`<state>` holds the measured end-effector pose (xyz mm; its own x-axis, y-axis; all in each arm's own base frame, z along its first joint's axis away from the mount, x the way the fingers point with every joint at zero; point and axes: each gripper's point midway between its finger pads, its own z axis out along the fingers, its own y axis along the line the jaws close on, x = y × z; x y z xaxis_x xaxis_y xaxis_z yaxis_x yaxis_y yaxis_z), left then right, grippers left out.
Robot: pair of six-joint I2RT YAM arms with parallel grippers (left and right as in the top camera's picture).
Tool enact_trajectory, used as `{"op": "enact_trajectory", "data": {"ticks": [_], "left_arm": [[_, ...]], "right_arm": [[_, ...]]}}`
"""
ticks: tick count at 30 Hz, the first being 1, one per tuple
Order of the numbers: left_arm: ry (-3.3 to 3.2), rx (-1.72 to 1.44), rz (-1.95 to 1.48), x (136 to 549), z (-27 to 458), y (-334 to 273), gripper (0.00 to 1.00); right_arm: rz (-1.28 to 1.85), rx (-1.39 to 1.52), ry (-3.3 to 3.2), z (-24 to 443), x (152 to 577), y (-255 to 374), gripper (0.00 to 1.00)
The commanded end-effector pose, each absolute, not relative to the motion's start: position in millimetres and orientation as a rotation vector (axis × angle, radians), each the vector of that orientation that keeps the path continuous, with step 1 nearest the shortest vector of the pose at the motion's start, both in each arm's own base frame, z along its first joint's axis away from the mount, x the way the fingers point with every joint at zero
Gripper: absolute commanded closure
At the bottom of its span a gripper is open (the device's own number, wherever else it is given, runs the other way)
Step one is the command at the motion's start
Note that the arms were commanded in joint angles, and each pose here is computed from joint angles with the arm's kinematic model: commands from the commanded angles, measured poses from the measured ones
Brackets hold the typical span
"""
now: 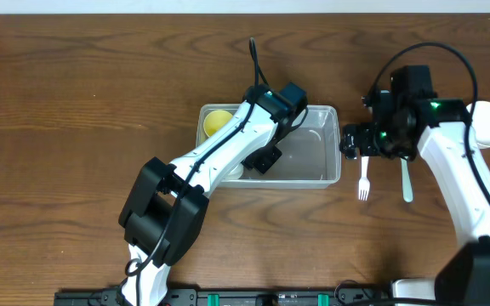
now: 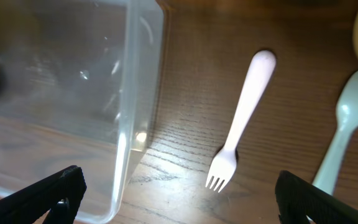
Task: Pack container
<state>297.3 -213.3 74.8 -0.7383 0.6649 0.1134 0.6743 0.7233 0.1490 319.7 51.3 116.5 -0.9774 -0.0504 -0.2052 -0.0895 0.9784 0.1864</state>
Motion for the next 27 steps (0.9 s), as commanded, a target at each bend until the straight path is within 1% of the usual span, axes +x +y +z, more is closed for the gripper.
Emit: {"op": "enact_trajectory", "data": {"ticks": [1, 11, 16, 27], "left_arm": [[-2.865, -1.119, -0.264, 297.8, 75.0, -214.6, 0.94], [-2.871, -1.121, -0.262, 299.1, 74.8, -215.7, 0.94], [-2.873, -1.121, -0.261, 299.4, 74.7, -215.9, 0.94], [-2.912, -1.136, -0.244, 307.6, 73.6, -222.5, 0.93]], "right_arm": [[0.316, -0.094, 2.968, 102.6, 323.2, 52.8, 0.01], [0.326, -0.131, 3.039, 76.6, 323.5, 65.1, 0.01], [0.241, -0.082, 3.081, 65.8, 321.9, 58.1, 0.01], [0.232, -0.079, 3.094, 64.7, 319.5, 56.8, 0.01]]}}
